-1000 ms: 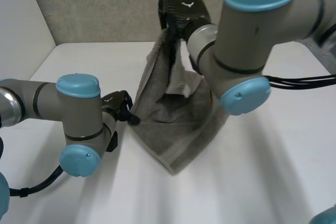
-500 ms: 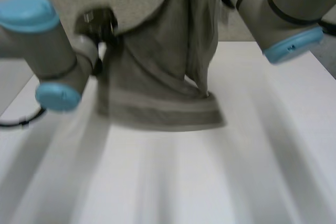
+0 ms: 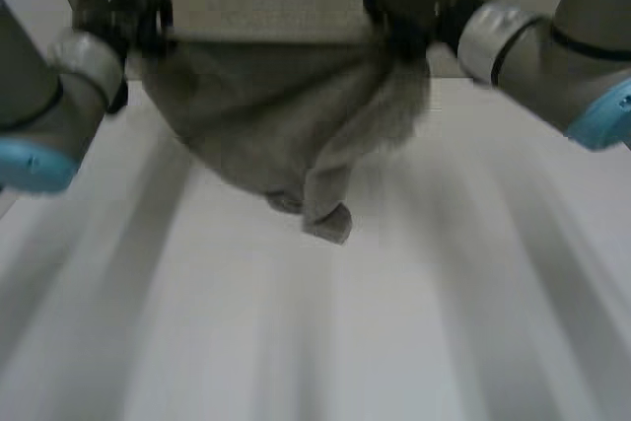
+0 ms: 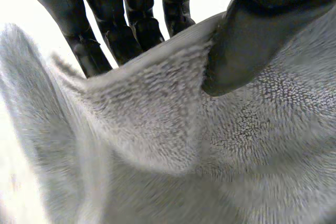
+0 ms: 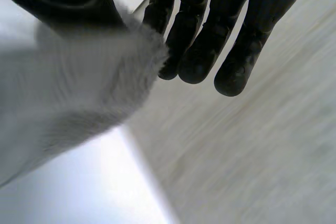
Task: Fold the towel.
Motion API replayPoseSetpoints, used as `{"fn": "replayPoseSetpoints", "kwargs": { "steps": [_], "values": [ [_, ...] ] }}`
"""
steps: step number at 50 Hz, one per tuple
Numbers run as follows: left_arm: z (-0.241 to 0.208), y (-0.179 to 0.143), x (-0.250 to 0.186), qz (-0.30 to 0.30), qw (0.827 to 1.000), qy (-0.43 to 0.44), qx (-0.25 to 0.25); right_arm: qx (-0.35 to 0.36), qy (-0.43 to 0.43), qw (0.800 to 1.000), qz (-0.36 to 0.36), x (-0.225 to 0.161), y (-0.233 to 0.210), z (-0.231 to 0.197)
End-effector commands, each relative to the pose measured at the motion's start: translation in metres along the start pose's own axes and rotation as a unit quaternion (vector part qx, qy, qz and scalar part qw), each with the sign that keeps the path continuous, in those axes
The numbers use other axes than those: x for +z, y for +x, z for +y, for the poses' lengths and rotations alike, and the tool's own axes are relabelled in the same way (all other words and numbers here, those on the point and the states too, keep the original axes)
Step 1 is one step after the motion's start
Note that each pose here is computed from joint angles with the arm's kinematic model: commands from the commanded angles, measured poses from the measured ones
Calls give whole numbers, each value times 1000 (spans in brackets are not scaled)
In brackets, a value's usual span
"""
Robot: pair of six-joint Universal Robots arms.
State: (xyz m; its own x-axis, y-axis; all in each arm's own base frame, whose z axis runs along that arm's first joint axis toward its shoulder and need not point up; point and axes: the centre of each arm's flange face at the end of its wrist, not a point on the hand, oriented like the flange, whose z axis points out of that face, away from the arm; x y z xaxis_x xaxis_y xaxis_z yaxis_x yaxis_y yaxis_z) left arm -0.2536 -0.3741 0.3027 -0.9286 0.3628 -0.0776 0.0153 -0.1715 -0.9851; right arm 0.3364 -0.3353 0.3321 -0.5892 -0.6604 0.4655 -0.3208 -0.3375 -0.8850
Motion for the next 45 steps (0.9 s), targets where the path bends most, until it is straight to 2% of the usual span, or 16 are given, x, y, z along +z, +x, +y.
{"fn": "replayPoseSetpoints", "kwargs": {
  "steps": [1, 8, 28, 31, 36, 45],
  "values": [
    [60, -5, -35, 21, 995, -94, 5, -14, -131, 988, -84, -22, -30, 30],
    [91, -10, -64, 14, 988, -154, 11, 47, -169, 980, -97, -41, -41, 33],
    [140, -15, -69, -2, 988, -157, 15, 54, -174, 979, -86, -72, -56, 50],
    [144, -14, -71, -2, 986, -164, 14, 45, -169, 982, -64, -73, -54, 53],
    [144, -13, -76, 0, 985, -170, 13, 25, -186, 982, 15, -77, -41, 69],
    [147, -8, -93, 7, 979, -201, 6, 19, -184, 981, 54, -81, -35, 82]
  ]
}}
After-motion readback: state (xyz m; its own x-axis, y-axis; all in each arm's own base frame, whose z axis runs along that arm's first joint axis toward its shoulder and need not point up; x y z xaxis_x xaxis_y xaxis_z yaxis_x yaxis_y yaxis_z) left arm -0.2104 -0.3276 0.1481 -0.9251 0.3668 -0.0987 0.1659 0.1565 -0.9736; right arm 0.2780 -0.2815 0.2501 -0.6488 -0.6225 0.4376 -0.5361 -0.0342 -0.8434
